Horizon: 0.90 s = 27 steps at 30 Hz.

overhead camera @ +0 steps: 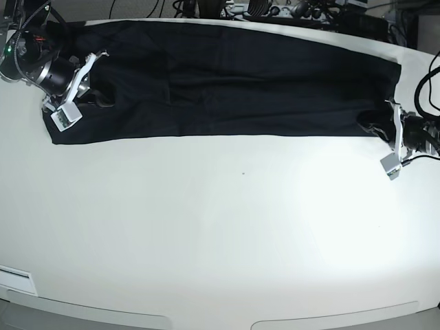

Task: Fold the T-shirt properly

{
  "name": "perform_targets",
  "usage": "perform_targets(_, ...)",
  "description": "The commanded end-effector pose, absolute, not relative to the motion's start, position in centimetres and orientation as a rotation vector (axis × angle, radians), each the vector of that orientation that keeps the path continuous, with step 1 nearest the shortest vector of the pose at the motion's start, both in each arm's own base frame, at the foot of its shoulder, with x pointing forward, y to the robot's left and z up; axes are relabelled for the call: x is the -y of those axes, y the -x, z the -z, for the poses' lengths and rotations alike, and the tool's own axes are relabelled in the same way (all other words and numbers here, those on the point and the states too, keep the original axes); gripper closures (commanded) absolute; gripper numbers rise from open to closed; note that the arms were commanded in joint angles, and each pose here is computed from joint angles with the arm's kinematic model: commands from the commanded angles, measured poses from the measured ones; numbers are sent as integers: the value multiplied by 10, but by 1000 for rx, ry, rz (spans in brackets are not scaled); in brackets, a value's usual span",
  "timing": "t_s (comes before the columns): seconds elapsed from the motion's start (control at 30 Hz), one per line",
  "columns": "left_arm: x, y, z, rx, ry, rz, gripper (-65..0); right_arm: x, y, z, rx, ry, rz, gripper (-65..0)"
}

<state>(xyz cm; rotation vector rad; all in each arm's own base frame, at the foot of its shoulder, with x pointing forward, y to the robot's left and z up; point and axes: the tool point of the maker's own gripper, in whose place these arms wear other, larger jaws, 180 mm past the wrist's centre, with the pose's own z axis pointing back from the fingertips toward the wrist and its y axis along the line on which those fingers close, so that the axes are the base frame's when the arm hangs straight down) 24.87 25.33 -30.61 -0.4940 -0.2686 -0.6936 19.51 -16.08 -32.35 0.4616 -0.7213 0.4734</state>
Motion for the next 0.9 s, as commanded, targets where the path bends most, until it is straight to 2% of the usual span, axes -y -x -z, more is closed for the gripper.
perform_targets(0.0, -259, -252, 293, 281, 476, 714, 0, 160, -198, 315, 749, -466, -491, 0)
perform_targets(0.2, -260, -219, 318, 160, 494, 709, 0, 169, -194, 327, 699, -400, -509, 0)
perform_targets(0.4, -268, -189, 356, 63, 425, 718, 0, 172, -194, 331, 690, -386, -505, 0)
perform_targets(0.53, -272, -180, 380, 72, 362, 731, 0, 177, -194, 349, 673, -397, -462, 0)
perform_targets(0.73, -266, -181, 404, 120, 295, 774, 0, 181, -176, 404, 524, -373, -458, 0)
perform_targets(0.87, -265, -196, 413, 183, 217, 780, 0, 186, -187, 407, 523, -311, -499, 0)
